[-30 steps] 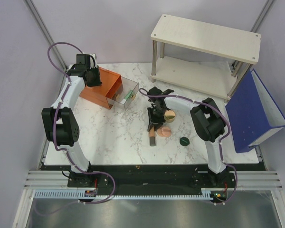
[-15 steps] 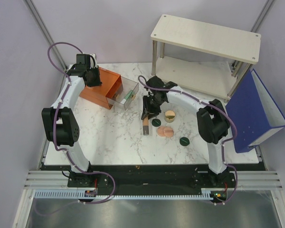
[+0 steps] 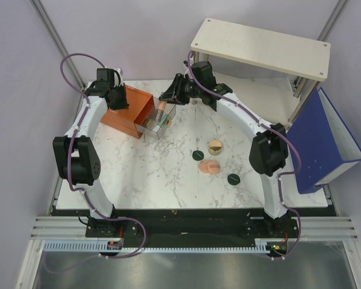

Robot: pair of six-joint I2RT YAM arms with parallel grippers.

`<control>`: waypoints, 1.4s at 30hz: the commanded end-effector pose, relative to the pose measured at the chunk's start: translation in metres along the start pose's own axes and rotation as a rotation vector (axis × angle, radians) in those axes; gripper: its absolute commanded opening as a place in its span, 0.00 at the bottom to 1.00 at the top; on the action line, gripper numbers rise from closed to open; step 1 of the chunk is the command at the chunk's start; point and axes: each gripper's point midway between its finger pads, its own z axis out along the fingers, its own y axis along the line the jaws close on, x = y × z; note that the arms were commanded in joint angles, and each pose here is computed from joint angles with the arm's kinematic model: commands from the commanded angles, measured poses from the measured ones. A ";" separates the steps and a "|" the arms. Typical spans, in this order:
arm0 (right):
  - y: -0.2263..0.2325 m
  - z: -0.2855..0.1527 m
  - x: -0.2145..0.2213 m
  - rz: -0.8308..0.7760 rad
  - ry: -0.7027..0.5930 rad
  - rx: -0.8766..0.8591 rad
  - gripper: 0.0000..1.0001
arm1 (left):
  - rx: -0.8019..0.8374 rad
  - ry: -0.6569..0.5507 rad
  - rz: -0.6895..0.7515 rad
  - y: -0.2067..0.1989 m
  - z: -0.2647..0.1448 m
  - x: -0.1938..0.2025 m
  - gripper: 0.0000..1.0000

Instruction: Organize the makeup

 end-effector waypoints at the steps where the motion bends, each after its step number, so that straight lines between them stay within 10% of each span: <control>1: 0.017 0.033 -0.027 0.024 -0.075 -0.102 0.01 | -0.077 0.286 0.024 0.025 0.019 0.079 0.02; 10: 0.000 0.068 -0.016 0.043 -0.111 -0.039 0.09 | -0.068 0.295 0.016 0.023 0.019 0.083 0.02; 19: 0.009 0.067 -0.018 0.018 -0.141 -0.048 0.61 | -0.067 0.288 0.018 0.023 0.018 0.081 0.02; 25: 0.017 0.056 -0.025 0.001 -0.168 -0.049 0.67 | -0.065 0.292 0.019 0.023 0.019 0.082 0.02; 32: 0.040 0.007 -0.052 -0.070 -0.271 -0.050 0.50 | -0.064 0.287 0.016 0.022 0.018 0.081 0.02; 37: 0.008 -0.029 -0.038 -0.011 -0.245 -0.004 0.02 | -0.066 0.290 0.013 0.022 0.017 0.082 0.02; 42: -0.042 -0.035 0.006 0.073 -0.159 0.064 0.00 | -0.066 0.293 0.011 0.023 0.017 0.084 0.02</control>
